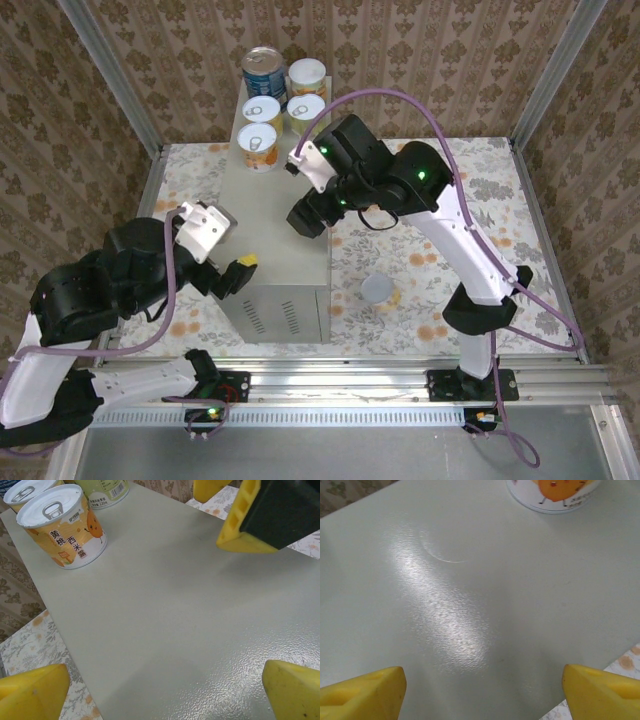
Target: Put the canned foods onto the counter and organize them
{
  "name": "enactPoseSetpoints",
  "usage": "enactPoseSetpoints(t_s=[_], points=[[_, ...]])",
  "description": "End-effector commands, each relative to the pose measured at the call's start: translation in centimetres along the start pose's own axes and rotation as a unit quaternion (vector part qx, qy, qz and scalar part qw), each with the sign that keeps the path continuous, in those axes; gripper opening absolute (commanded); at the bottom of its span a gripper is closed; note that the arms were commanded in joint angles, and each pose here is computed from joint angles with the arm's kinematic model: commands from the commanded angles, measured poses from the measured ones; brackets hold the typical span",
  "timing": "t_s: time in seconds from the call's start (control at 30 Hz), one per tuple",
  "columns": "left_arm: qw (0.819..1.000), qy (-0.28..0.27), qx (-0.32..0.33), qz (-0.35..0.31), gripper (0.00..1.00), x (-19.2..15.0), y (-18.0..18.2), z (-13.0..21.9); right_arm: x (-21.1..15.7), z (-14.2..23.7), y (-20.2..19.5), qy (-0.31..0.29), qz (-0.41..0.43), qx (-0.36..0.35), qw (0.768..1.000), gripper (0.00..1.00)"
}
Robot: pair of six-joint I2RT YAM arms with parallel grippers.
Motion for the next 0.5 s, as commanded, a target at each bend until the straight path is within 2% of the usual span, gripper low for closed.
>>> enactPoseSetpoints(t_s=[0.0,0.27,0.47], points=[[1.000,-0.006,0.005,-0.015,1.00,0.1,0.1,0.0,-0.5,1.2,-1.3,-0.003,-0.016,-0.049,0.999,0.86],[1.000,-0.009,-0.006,-0.023,1.00,0.3,-0.4,-0.6,-3.3,5.5,-2.5,-0.098,-0.084,-0.076,0.989,0.99],[0.999,-0.007,-0.024,-0.023,1.00,0.9,-1.1,-1.2,-10.4,7.7,-4.7,-0.099,-0.193,-0.140,0.966,1.00]])
Point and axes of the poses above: each hand's point on the last joint's axis, 136 mm out from that joint toward the fingers, its own z axis back along the fingers, its own y axis along the line the jaws close on, x = y × z, the point moved 3 cm from there along z, back along the fingers, and after that the axes turned 6 degrees about z, right-handed, at the moved point
